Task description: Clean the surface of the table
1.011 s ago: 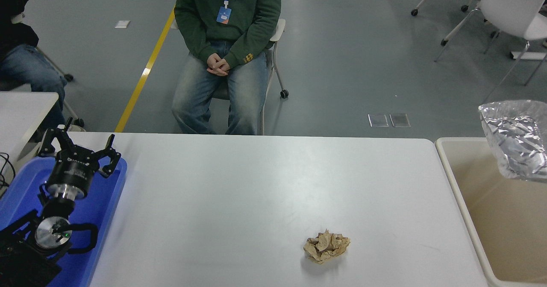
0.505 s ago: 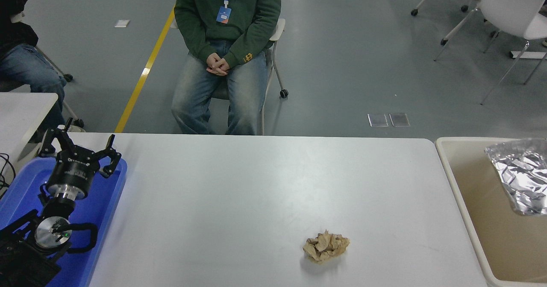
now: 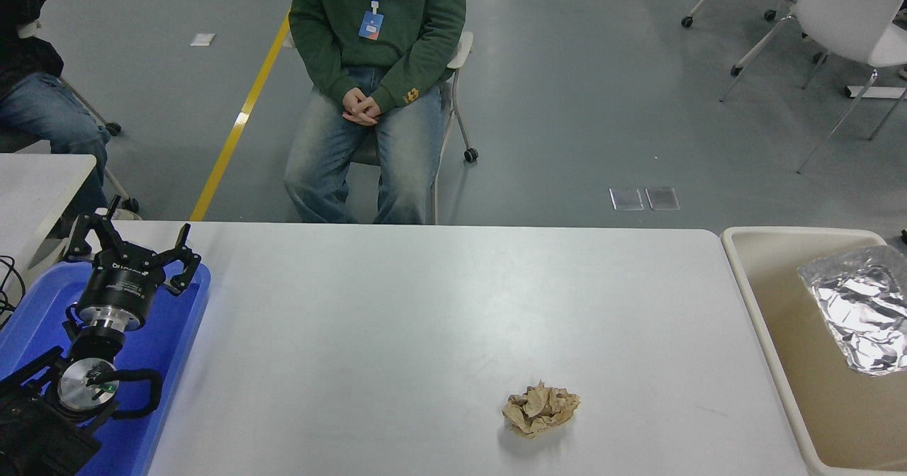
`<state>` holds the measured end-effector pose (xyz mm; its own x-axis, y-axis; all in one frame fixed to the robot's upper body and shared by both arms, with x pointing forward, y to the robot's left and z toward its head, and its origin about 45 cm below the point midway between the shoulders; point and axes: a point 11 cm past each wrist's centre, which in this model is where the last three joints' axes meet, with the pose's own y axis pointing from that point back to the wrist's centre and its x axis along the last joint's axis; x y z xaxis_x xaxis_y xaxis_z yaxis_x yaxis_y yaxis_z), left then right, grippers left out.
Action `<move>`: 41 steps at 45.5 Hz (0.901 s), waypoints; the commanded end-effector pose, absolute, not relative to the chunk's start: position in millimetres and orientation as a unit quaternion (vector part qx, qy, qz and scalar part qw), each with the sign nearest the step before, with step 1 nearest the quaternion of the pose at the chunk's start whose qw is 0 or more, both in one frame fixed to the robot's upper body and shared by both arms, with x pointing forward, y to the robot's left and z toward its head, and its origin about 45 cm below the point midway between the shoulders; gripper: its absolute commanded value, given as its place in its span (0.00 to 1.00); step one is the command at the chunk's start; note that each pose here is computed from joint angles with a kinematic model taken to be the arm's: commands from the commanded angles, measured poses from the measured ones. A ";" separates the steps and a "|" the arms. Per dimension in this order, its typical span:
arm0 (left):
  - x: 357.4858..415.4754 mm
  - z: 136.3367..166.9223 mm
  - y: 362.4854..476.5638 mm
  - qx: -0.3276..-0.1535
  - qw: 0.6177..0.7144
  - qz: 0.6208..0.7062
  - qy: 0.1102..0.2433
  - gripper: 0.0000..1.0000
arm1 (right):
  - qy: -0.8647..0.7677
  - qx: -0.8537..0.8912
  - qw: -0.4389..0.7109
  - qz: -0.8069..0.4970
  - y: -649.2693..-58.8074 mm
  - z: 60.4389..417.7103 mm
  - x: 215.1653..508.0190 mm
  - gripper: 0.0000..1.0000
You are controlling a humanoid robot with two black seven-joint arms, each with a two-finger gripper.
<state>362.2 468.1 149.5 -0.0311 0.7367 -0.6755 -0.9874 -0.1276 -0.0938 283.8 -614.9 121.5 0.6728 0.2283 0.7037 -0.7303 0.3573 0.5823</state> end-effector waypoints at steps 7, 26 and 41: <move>362.2 149.5 468.0 -0.302 0.627 0.687 0.207 1.00 | -0.288 0.456 0.800 0.262 -599.9 93.4 278.9 0.00; 362.2 149.5 468.0 -0.302 0.627 0.687 0.207 1.00 | -0.315 0.441 0.805 0.241 -604.4 94.7 277.0 0.00; 362.2 149.5 468.0 -0.302 0.627 0.687 0.207 1.00 | -0.310 0.443 0.806 0.240 -603.7 91.5 273.9 0.00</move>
